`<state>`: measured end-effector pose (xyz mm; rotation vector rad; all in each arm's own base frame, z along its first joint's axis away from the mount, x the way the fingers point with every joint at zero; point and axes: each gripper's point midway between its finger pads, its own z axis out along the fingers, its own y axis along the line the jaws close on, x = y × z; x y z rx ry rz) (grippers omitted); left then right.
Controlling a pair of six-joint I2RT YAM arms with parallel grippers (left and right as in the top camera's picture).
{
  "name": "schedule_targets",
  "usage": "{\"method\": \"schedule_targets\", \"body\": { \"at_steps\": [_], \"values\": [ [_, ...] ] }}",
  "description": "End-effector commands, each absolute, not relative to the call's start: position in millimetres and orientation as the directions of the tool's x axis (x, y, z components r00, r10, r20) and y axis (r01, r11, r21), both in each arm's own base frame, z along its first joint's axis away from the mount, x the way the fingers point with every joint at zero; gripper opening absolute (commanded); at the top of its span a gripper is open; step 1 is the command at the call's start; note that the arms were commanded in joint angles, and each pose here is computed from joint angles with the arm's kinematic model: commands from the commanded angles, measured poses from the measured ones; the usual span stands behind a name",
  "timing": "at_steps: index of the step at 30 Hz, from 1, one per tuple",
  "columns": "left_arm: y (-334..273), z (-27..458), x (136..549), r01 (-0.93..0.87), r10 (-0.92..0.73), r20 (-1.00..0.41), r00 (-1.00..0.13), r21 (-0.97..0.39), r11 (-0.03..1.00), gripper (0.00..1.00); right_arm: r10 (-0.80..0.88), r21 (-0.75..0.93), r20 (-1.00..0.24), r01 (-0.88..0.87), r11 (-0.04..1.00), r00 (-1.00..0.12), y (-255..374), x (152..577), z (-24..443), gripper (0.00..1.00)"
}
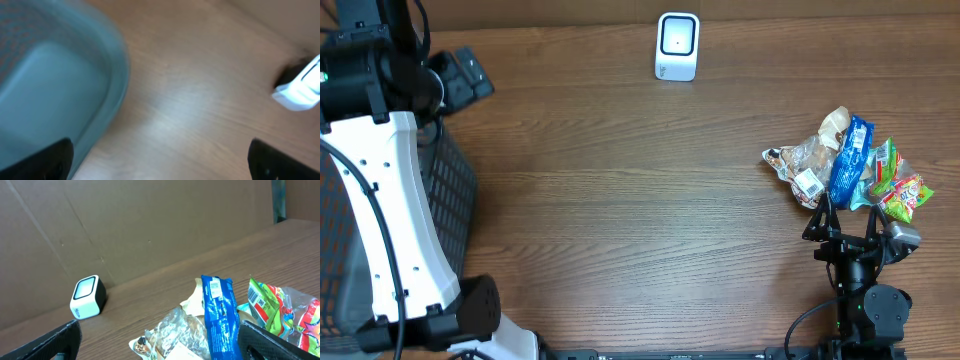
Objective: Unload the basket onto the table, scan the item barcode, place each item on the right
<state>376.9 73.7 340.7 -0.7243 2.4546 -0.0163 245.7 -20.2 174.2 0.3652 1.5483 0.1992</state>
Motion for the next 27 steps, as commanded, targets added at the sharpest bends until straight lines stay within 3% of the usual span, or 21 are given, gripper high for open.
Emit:
{"method": "schedule_targets", "body": {
  "at_steps": [1, 4, 7, 13, 19, 27],
  "values": [
    [61.2, 365.3, 370.8, -0.432, -0.494, -0.638, -0.59, -0.268, 0.861, 1.0, 0.346, 0.347, -0.938, 0.092, 0.934, 0.02, -17.9, 245.8, 172.3, 1.0],
    [54.9, 370.5, 378.9, -0.33, -0.45, -0.788, -0.421, -0.329, 0.885, 1.0, 0.346, 0.347, -0.938, 0.092, 0.934, 0.02, -17.9, 245.8, 172.3, 1.0],
    [43.2, 366.0, 376.2, -0.214, -0.351, -0.893, -0.283, -0.298, 0.93, 1.0, 0.346, 0.347, -0.938, 0.092, 0.934, 0.02, -17.9, 245.8, 172.3, 1.0],
    [38.2, 296.2, 321.8, -0.146, -0.242, -0.969, -0.042, -0.233, 0.961, 1.0, 0.346, 0.347, -0.938, 0.092, 0.934, 0.02, -17.9, 245.8, 172.4, 1.0],
    [34.1, 249.4, 279.7, -0.123, -0.155, -0.985, 0.075, -0.163, 0.979, 1.0, 0.346, 0.347, -0.938, 0.092, 0.934, 0.02, -17.9, 245.8, 172.3, 1.0],
    [29.5, 203.6, 255.6, -0.112, -0.079, -0.992, 0.102, -0.09, 0.99, 1.0, 0.346, 0.347, -0.938, 0.092, 0.934, 0.02, -17.9, 245.8, 172.3, 1.0]
  ]
}}
